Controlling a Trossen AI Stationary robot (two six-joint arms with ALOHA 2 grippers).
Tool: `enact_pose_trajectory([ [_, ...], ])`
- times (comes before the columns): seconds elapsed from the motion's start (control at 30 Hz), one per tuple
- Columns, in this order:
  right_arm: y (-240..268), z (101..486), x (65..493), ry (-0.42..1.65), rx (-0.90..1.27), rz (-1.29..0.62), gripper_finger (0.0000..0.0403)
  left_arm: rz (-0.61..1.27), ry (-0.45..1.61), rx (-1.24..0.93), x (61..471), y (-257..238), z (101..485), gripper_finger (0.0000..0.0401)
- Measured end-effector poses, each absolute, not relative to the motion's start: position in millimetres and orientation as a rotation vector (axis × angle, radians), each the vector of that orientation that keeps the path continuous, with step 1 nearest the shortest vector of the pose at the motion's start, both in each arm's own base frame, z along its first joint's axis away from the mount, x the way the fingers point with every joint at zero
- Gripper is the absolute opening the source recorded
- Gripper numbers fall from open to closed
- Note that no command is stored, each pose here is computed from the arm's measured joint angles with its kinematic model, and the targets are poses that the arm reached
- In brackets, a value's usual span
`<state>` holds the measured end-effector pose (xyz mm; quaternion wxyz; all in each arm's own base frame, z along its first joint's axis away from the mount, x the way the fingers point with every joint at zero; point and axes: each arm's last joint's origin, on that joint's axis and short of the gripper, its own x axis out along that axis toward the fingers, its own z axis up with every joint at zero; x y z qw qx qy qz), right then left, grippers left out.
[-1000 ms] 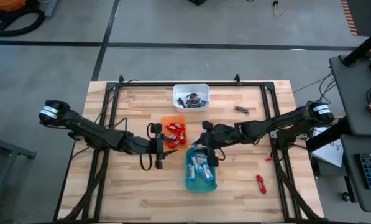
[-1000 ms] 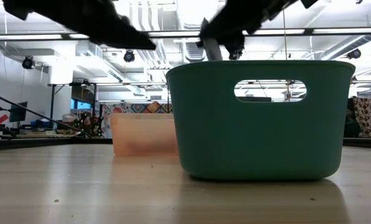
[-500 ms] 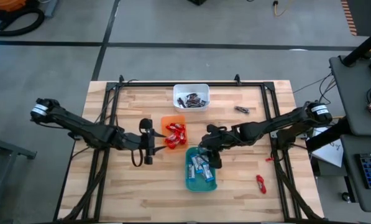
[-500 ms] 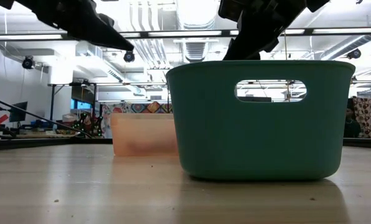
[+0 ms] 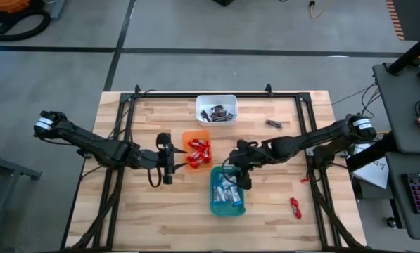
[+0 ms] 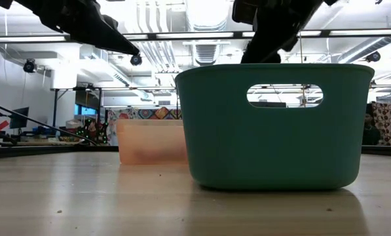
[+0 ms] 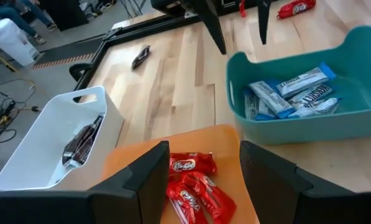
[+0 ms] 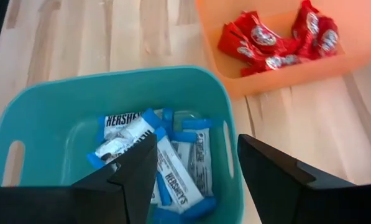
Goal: Sort candy
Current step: Put the red chocolate bar into the orange bin
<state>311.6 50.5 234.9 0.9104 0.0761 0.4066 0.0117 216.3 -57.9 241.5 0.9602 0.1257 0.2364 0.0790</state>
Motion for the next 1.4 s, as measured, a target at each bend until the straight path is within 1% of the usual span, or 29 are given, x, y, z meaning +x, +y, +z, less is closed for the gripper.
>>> enact_pose_trajectory([
  [0.1,50,246,311,0.882,0.192,-0.016,0.0214,0.160,0.488,0.256,216,-58,241,0.0176],
  [0.27,49,265,308,0.958,0.299,-0.109,0.0215,0.166,0.542,0.263,213,-56,236,0.0161],
  [0.37,49,273,305,1.007,0.405,-0.186,0.0215,0.183,0.571,0.257,213,-52,234,0.0153],
  [0.47,48,274,297,1.091,0.521,-0.276,0.0215,0.213,0.585,0.258,213,-48,233,0.0148],
  [0.6,51,264,281,1.258,0.638,-0.370,0.0215,0.258,0.603,0.266,213,-42,237,0.0141],
  [0.73,60,250,263,1.417,0.716,-0.488,0.0215,0.347,0.597,0.297,214,-39,242,0.0133],
  [0.97,93,225,237,1.613,0.878,-0.572,0.0215,0.466,0.588,0.361,213,-36,245,0.0130],
  [1.17,125,209,213,1.724,0.956,-0.686,0.0215,0.480,0.586,0.365,213,-35,246,0.0129],
  [1.4,156,201,193,1.717,1.025,-0.803,0.0215,0.479,0.590,0.367,213,-35,245,0.0129],
])
